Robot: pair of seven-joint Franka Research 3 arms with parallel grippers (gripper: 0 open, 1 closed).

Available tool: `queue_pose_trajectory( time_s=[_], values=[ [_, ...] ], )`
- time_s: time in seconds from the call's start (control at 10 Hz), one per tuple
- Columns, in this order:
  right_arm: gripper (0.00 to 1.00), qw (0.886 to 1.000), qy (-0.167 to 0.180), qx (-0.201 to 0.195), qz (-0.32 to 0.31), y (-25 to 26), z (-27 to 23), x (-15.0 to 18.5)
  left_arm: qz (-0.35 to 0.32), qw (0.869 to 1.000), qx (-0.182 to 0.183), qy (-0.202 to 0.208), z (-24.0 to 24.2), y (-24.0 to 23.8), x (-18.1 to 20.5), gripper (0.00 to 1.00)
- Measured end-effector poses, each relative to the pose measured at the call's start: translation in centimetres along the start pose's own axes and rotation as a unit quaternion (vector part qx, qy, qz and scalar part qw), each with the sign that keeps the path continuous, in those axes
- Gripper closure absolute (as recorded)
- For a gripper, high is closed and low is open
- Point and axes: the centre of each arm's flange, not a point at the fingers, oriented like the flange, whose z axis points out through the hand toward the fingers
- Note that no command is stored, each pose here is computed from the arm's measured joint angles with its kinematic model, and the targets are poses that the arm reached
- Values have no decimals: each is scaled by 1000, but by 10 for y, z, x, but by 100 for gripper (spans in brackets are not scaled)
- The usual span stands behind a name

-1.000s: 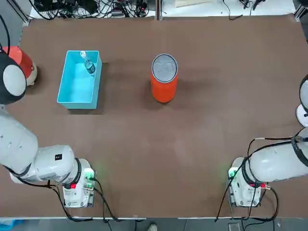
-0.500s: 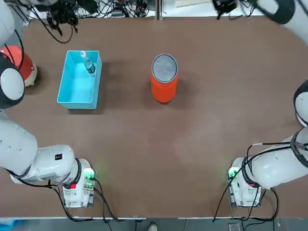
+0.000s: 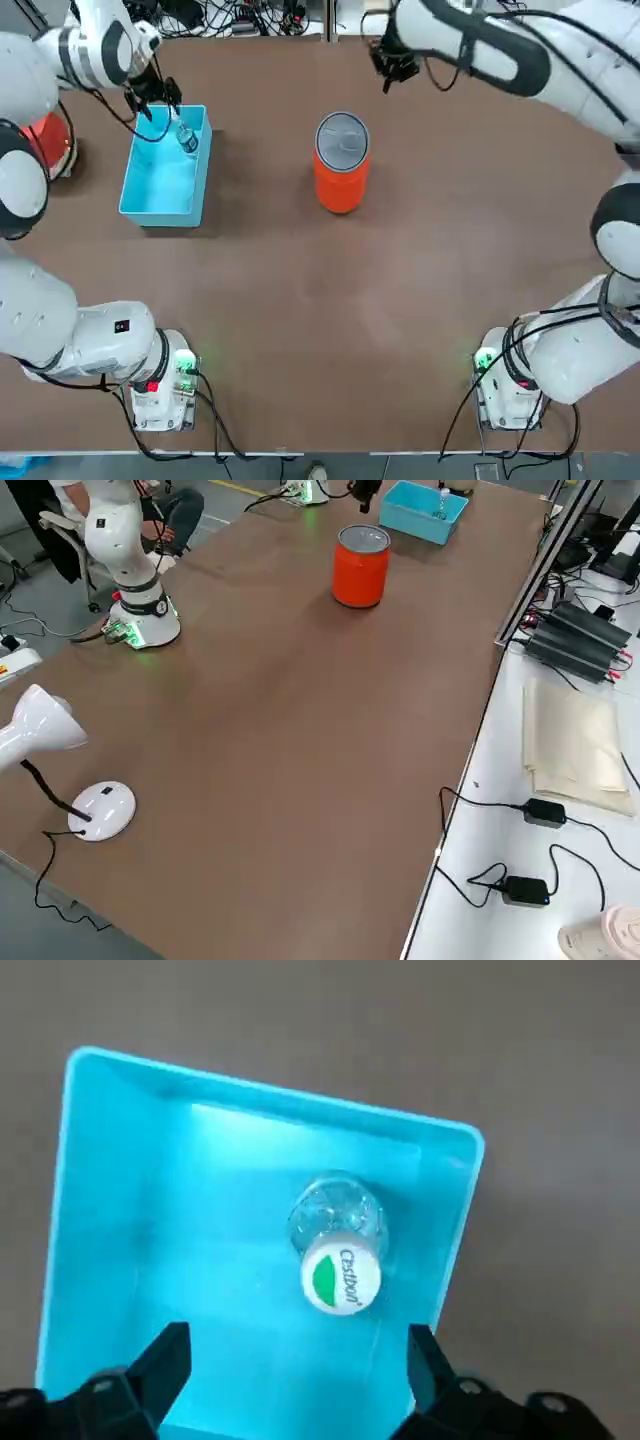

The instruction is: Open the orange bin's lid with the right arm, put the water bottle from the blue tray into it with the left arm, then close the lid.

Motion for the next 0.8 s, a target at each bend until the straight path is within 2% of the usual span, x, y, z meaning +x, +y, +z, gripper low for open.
queue_pose_trajectory(
  time_s=[0.3,0.7,0.8],
  values=[
    [99,999,7,13,34,-41,56,-25,4,1000,-6,22,8,6,3,17],
    [99,998,32,25,57,-63,96,-32,8,1000,-6,25,33,7,10,25],
    [99,997,36,27,59,-68,108,-35,8,1000,-7,27,31,7,12,42]
  ],
)
